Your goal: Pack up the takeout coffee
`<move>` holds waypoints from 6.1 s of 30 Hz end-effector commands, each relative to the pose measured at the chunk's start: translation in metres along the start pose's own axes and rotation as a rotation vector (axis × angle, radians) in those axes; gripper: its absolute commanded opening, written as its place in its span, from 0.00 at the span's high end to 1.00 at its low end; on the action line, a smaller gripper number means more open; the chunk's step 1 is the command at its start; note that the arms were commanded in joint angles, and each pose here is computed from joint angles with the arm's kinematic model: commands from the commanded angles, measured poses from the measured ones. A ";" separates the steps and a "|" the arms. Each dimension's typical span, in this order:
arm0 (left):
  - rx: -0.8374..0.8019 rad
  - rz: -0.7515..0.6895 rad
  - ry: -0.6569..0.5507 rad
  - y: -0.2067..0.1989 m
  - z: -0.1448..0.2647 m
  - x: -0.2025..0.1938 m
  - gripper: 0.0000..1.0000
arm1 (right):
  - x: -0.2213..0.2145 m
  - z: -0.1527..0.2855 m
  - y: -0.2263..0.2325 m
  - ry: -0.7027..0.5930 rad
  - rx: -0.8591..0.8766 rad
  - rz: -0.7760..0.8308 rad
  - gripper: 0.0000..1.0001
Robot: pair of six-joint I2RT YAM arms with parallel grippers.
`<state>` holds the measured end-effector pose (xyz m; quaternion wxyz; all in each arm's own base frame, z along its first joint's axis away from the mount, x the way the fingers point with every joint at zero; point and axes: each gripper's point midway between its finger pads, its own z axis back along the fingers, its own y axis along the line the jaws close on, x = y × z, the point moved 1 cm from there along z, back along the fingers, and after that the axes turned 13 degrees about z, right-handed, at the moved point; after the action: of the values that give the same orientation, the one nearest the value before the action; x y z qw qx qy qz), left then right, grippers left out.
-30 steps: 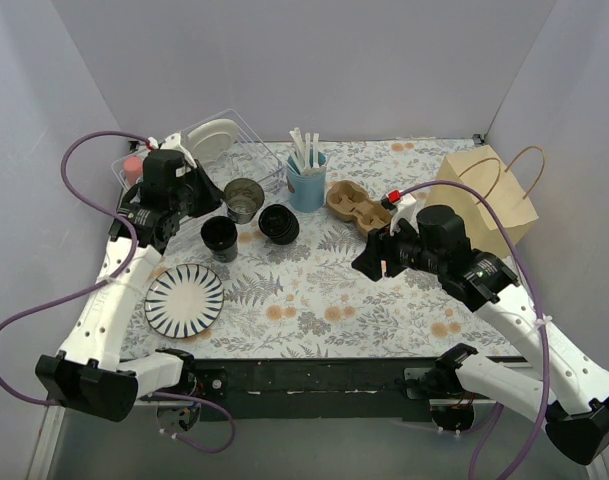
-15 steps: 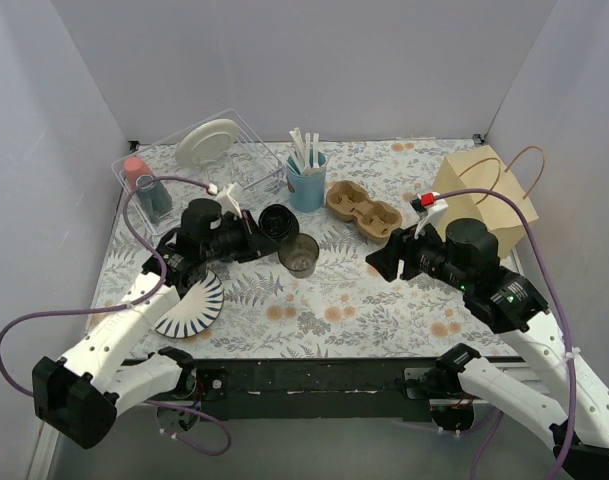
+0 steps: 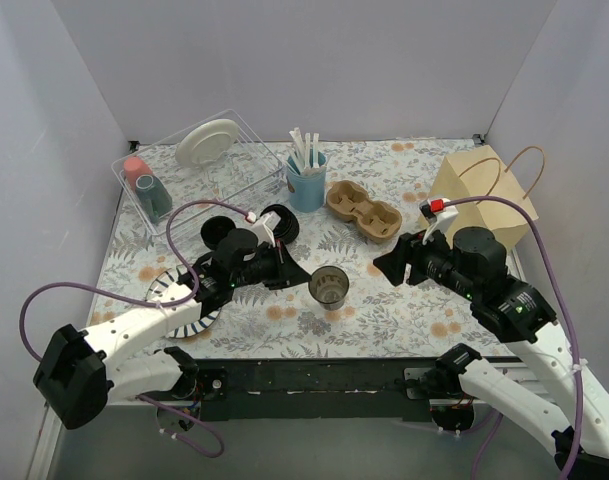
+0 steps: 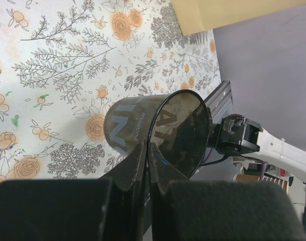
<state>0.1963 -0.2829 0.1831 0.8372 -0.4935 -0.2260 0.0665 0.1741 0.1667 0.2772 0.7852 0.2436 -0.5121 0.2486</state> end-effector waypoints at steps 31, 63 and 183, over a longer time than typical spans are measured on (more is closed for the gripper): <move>0.479 -0.173 -0.393 0.026 0.014 0.094 0.46 | 0.001 0.002 0.000 -0.037 0.008 0.018 0.34; 0.741 -0.323 -0.322 0.073 -0.065 0.171 0.63 | 0.004 -0.004 -0.003 -0.014 0.007 0.087 0.34; -0.836 -0.379 0.155 -0.206 0.105 0.017 0.99 | 0.090 -0.018 0.085 -0.469 0.656 -0.552 0.64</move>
<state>0.1441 -0.2993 0.3998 0.5903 -0.7394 -0.2436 -0.2134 0.1677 0.2566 0.3517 0.5885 0.6438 -0.4768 0.1091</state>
